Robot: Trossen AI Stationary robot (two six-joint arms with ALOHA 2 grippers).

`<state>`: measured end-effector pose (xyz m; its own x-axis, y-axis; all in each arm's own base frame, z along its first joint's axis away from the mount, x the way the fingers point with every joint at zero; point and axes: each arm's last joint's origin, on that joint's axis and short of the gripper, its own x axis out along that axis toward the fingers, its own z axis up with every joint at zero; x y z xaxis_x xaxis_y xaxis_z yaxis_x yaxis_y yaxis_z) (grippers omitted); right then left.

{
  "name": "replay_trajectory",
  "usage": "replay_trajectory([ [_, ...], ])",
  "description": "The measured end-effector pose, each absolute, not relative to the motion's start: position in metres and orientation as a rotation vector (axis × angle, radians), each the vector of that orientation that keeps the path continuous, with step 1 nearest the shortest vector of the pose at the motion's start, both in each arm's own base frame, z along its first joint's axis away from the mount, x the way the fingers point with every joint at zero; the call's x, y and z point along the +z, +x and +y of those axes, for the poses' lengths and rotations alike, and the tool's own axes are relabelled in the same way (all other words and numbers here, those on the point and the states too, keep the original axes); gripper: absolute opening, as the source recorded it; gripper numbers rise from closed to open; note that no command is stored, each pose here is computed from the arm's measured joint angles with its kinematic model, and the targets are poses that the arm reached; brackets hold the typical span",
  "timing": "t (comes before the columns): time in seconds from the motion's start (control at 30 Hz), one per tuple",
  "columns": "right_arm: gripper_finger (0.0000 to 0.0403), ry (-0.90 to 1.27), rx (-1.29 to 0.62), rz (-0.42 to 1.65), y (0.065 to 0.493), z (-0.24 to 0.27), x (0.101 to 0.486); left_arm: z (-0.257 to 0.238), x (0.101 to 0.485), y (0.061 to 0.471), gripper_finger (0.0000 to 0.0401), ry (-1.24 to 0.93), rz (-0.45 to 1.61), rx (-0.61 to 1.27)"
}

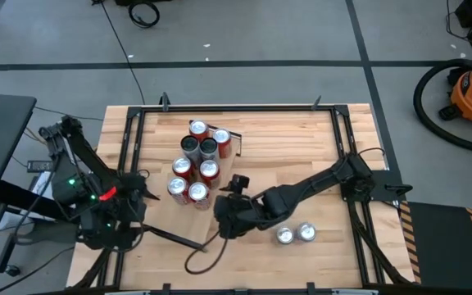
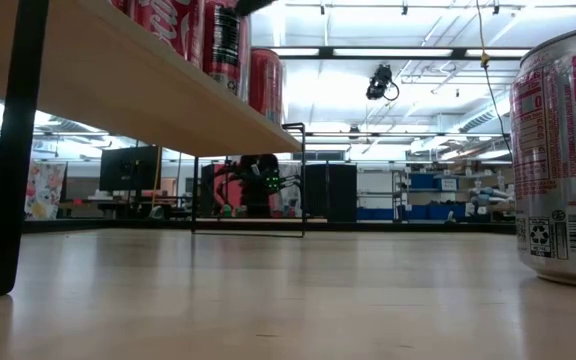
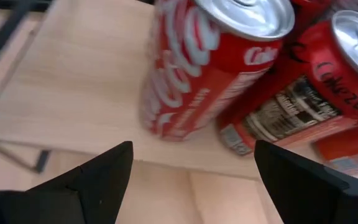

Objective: Place canned beverage on shelf
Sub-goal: Put the red soda can on the shelf

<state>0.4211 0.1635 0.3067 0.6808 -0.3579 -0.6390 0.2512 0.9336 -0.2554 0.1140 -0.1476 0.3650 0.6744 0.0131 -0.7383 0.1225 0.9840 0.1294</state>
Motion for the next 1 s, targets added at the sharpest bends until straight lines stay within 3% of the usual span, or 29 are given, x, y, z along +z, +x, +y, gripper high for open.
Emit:
replay_trajectory([
  [0.47,0.0346,-0.093,-0.311,0.753,0.429,0.153,0.303,-0.15,0.346,0.115,0.04,0.175,0.858,-0.029],
  [0.7,0.0346,-0.06,-0.253,0.707,0.429,0.166,0.306,-0.161,0.35,0.114,0.04,0.197,0.802,-0.128],
  [0.83,0.0346,-0.124,-0.259,0.639,0.426,0.175,0.326,-0.168,0.354,0.115,0.04,0.233,0.744,-0.201],
  [1.0,0.0346,-0.165,-0.254,0.601,0.424,0.176,0.341,-0.166,0.355,0.118,0.04,0.317,0.675,-0.145],
])
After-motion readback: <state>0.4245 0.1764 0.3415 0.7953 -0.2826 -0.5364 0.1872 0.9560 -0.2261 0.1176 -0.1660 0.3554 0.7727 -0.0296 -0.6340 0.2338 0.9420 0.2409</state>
